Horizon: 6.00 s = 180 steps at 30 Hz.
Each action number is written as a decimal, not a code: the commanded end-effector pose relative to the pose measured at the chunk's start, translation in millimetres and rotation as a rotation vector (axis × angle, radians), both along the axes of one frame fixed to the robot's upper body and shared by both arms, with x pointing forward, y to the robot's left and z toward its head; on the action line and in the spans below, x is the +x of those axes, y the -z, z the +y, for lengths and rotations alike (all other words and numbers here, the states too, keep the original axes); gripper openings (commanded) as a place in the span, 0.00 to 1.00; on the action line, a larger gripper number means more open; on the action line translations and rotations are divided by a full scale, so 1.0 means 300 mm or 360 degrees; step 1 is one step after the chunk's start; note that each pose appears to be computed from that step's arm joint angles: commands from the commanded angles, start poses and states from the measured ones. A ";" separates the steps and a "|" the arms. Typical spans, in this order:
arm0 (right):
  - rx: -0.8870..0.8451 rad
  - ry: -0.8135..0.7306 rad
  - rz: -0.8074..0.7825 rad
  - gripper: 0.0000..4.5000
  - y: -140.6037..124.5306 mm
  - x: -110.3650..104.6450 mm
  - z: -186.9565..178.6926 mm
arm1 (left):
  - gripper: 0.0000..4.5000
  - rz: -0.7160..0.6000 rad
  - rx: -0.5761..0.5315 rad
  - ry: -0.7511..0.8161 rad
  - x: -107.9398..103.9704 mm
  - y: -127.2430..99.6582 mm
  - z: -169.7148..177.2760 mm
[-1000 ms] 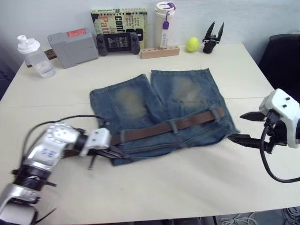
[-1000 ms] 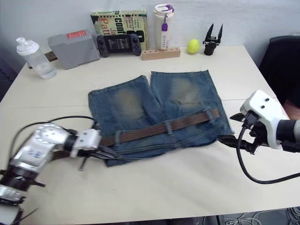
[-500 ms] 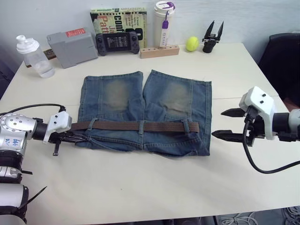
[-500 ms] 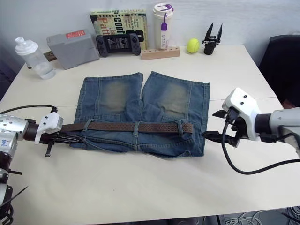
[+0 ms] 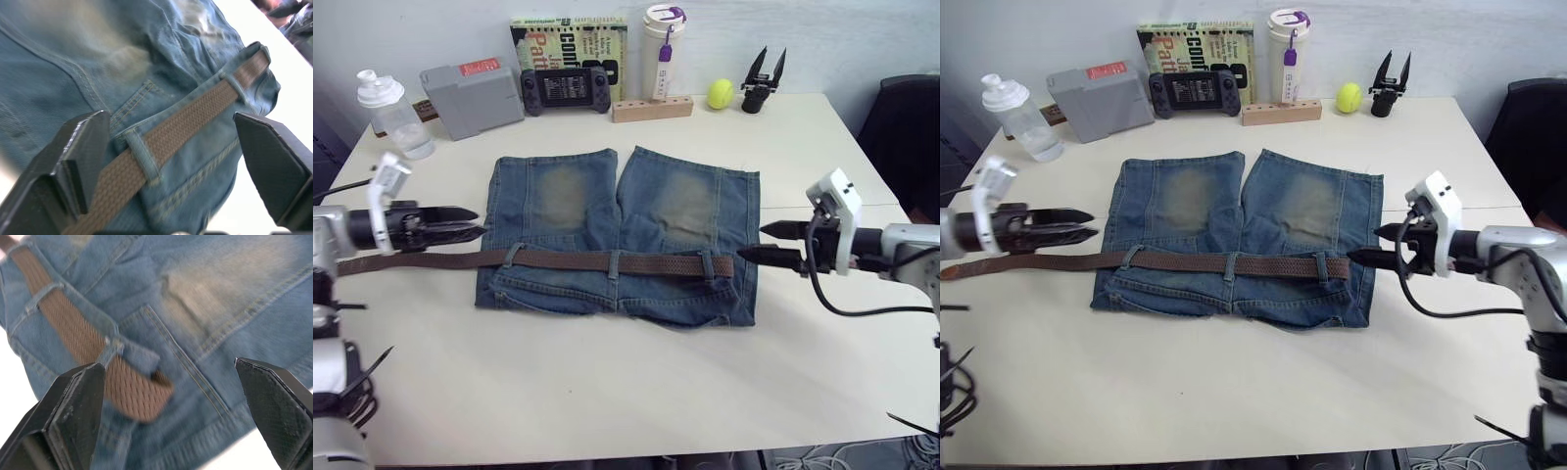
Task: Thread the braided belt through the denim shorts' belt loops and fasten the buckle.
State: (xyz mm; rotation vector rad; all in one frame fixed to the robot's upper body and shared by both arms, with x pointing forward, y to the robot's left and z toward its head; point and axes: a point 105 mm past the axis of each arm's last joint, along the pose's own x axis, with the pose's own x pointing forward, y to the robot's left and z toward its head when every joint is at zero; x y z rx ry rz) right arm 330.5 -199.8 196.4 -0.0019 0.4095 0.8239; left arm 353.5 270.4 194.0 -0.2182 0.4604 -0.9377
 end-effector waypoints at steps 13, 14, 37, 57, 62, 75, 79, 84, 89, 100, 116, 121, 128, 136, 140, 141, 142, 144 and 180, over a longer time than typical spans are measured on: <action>0.0140 -0.0293 0.0258 0.55 0.108 -0.039 0.142 | 0.76 0.0203 0.0104 0.0175 -0.013 0.076 -0.055; 0.0141 -0.0342 0.0232 0.48 0.104 -0.051 0.153 | 0.69 0.0200 0.0103 0.0194 -0.023 0.071 -0.048; -0.0001 -0.0576 -0.0292 0.00 0.040 -0.134 0.171 | 0.21 -0.0216 0.0086 -0.0070 0.054 -0.003 -0.031; -0.0026 -0.0489 -0.0259 0.00 0.065 -0.163 0.121 | 0.23 -0.0053 0.0220 0.0173 0.023 0.087 -0.057; -0.0079 -0.0522 -0.0283 0.00 0.086 -0.168 0.115 | 0.00 -0.0112 0.0170 0.0278 -0.035 0.046 -0.024; -0.0574 -0.0351 -0.1290 0.00 0.126 -0.357 0.087 | 0.00 -0.0497 0.0490 0.0823 -0.373 0.190 -0.001; -0.0698 -0.0594 -0.1440 0.00 0.223 -0.513 0.113 | 0.00 -0.0580 0.0672 0.1052 -0.493 0.303 -0.011; -0.0779 -0.0807 -0.1563 0.00 0.304 -0.626 0.107 | 0.00 -0.0638 0.0727 0.1213 -0.601 0.369 -0.021; -0.0811 -0.0749 -0.1479 0.20 0.353 -0.642 0.024 | 0.00 -0.0442 0.0641 0.1221 -0.660 0.386 -0.025; -0.1121 -0.0412 -0.1256 1.00 0.349 -0.653 -0.314 | 1.00 0.0517 -0.0277 0.0511 -0.680 0.229 0.038; -0.0611 -0.0056 -0.0559 1.00 0.059 0.050 -0.049 | 1.00 -0.0261 -0.0017 -0.0288 -0.071 0.054 -0.083; -0.0459 -0.0214 -0.0475 1.00 0.012 0.119 0.123 | 1.00 -0.0296 0.0148 -0.0222 0.024 0.061 -0.209; -0.0639 -0.0367 -0.0097 1.00 0.238 0.144 0.179 | 1.00 -0.0156 0.0838 -0.0083 0.041 0.268 -0.156; -0.0677 -0.0357 0.0087 0.89 0.357 0.118 0.181 | 0.87 -0.0129 0.1005 -0.0017 0.052 0.341 -0.160; -0.0624 -0.0405 0.0148 0.55 0.365 0.076 0.200 | 0.55 -0.0097 0.0930 0.0041 0.028 0.356 -0.184; -0.0585 -0.0432 0.0165 0.46 0.361 0.060 0.213 | 0.48 -0.0089 0.0914 0.0054 0.020 0.356 -0.186; -0.0548 -0.0448 0.0184 0.37 0.356 0.045 0.223 | 0.39 -0.0082 0.0899 0.0064 0.013 0.356 -0.187; -0.0530 -0.0490 0.0151 0.18 0.338 0.026 0.241 | 0.21 -0.0069 0.0862 0.0082 -0.004 0.347 -0.187; -0.0626 -0.0192 -0.0828 1.00 -0.099 0.420 0.251 | 0.76 -0.0439 0.0334 -0.0578 0.275 -0.003 -0.102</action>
